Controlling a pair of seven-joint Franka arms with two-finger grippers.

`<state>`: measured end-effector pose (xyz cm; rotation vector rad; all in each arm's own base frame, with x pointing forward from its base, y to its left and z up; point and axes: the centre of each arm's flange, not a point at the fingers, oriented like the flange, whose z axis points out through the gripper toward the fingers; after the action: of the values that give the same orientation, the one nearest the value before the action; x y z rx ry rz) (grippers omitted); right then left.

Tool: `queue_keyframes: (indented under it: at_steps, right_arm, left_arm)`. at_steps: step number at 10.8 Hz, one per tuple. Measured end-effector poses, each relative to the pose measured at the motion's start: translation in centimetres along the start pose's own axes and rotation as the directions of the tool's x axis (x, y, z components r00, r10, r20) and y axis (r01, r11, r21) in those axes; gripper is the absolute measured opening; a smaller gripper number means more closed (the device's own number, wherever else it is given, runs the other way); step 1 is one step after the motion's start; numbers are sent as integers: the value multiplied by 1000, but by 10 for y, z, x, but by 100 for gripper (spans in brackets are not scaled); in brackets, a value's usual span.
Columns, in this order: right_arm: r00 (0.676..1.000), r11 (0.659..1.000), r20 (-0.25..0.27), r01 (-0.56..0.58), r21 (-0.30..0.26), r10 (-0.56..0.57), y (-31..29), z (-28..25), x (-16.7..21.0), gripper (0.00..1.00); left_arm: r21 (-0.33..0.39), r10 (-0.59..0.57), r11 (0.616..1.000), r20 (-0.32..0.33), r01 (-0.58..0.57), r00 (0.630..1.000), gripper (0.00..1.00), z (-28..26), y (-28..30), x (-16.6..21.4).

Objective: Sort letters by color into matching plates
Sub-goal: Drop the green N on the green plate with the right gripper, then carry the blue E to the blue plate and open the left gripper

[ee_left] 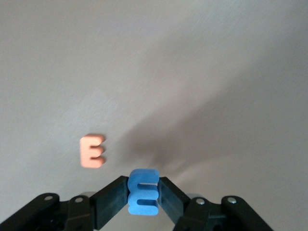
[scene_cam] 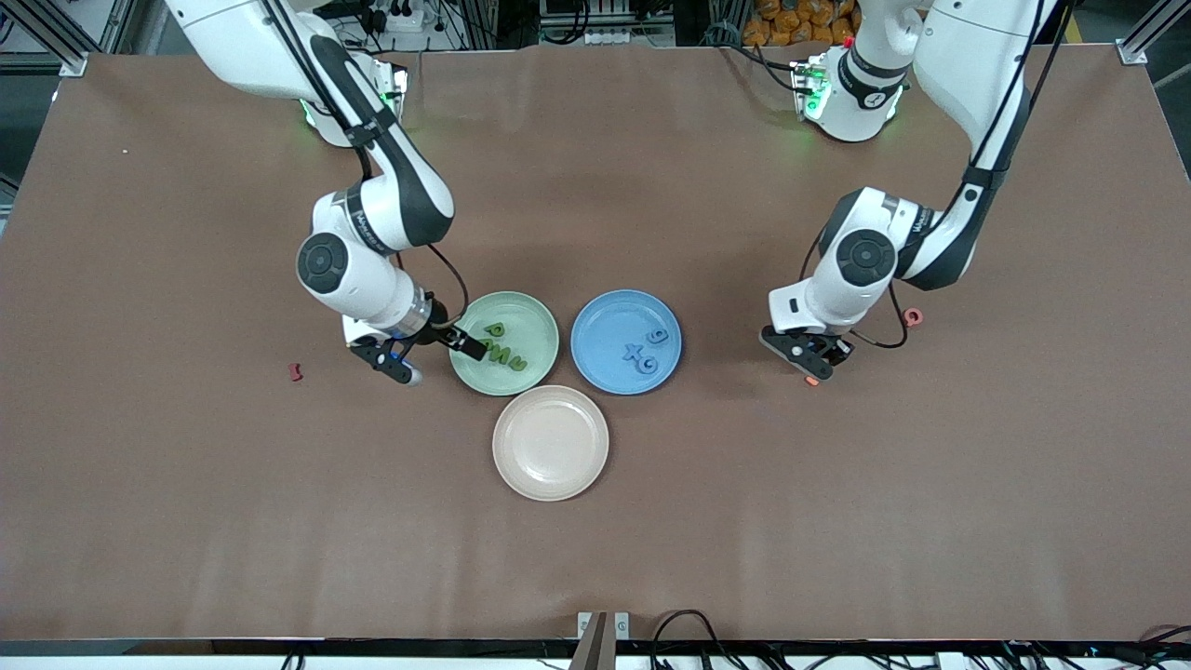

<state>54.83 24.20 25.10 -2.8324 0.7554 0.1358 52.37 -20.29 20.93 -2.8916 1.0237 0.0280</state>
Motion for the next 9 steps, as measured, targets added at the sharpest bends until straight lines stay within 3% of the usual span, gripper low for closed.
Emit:
queue_keyframes:
  at_steps: [3,7,9]
  right_arm:
    - [994,994,-22,107,-28,-107,40,-24,51,100]
    - [984,987,-80,154,-50,-158,122,-62,125,100]
    - [981,984,-77,172,-54,-175,177,-84,157,100]
  left_arm:
    - [3,-85,996,-16,85,996,34,-8,40,20]
    - [-6,-205,979,-7,205,979,34,-22,103,52]
    - [-12,-285,959,-15,285,958,34,-27,147,70]
